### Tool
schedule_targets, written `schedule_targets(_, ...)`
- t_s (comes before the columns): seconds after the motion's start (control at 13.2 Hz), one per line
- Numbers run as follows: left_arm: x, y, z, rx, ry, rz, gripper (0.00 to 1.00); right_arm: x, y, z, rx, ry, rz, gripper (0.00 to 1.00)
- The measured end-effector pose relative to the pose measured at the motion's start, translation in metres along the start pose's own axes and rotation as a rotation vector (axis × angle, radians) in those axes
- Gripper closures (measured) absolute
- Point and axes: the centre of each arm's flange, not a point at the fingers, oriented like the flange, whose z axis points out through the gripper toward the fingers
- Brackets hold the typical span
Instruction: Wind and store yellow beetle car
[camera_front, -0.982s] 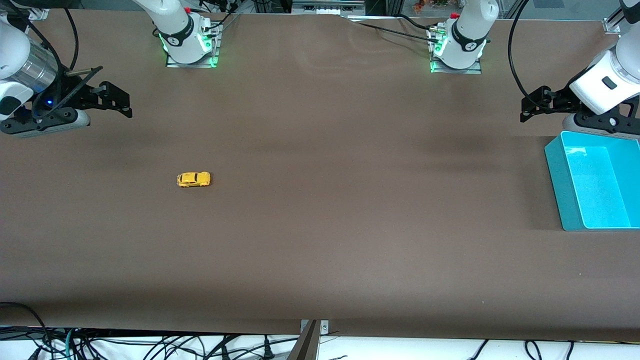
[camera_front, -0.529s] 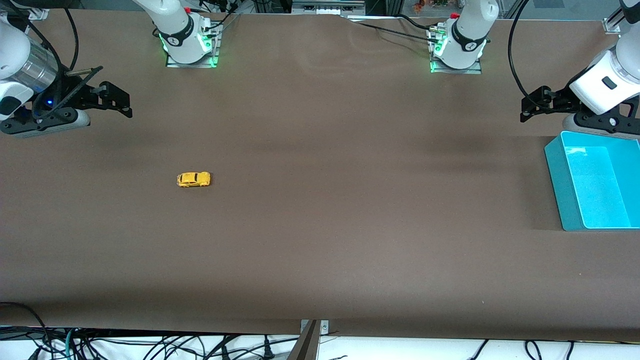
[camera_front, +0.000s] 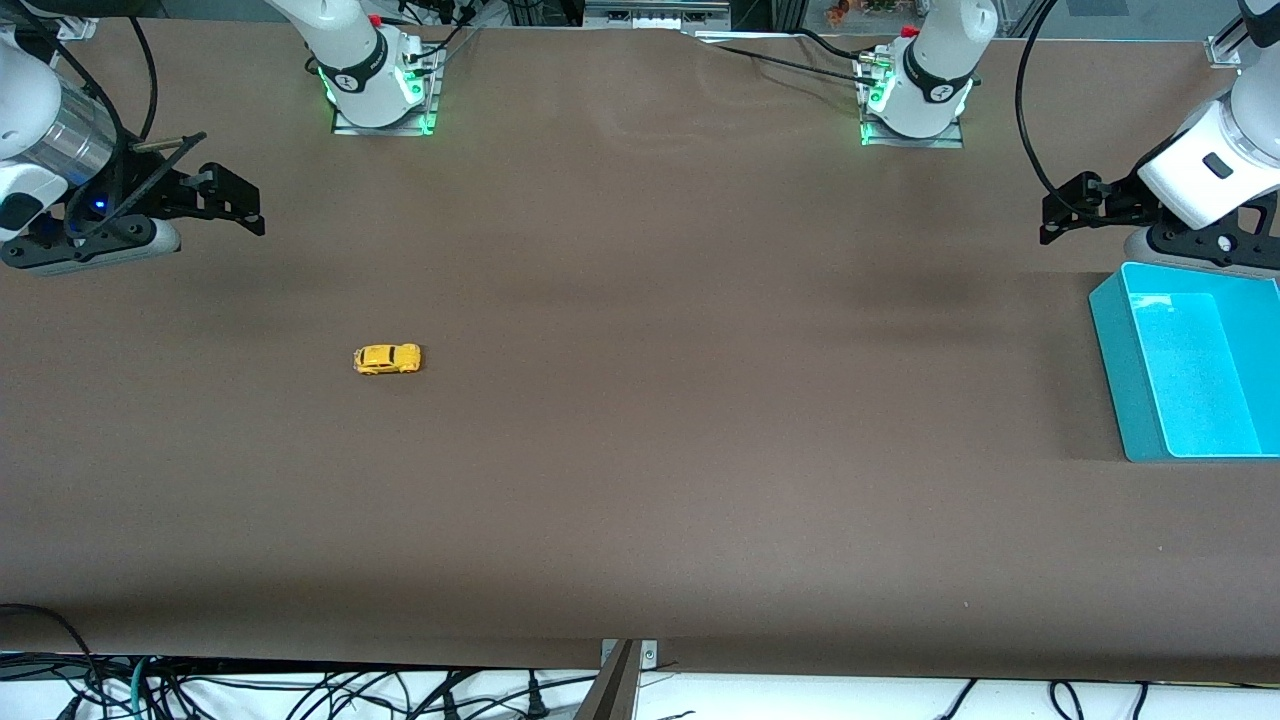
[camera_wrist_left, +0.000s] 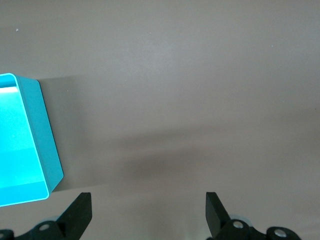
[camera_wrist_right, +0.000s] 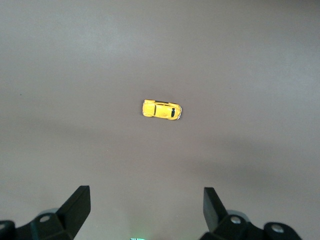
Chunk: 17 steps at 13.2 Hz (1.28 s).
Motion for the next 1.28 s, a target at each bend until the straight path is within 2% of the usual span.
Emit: schedule_targets(1.28,0.0000,0.0000,0.0000,0.000,0.000,0.000,0.00,0.0000,-0.0036,0.0029,0.000,-0.006,-0.006,0.00)
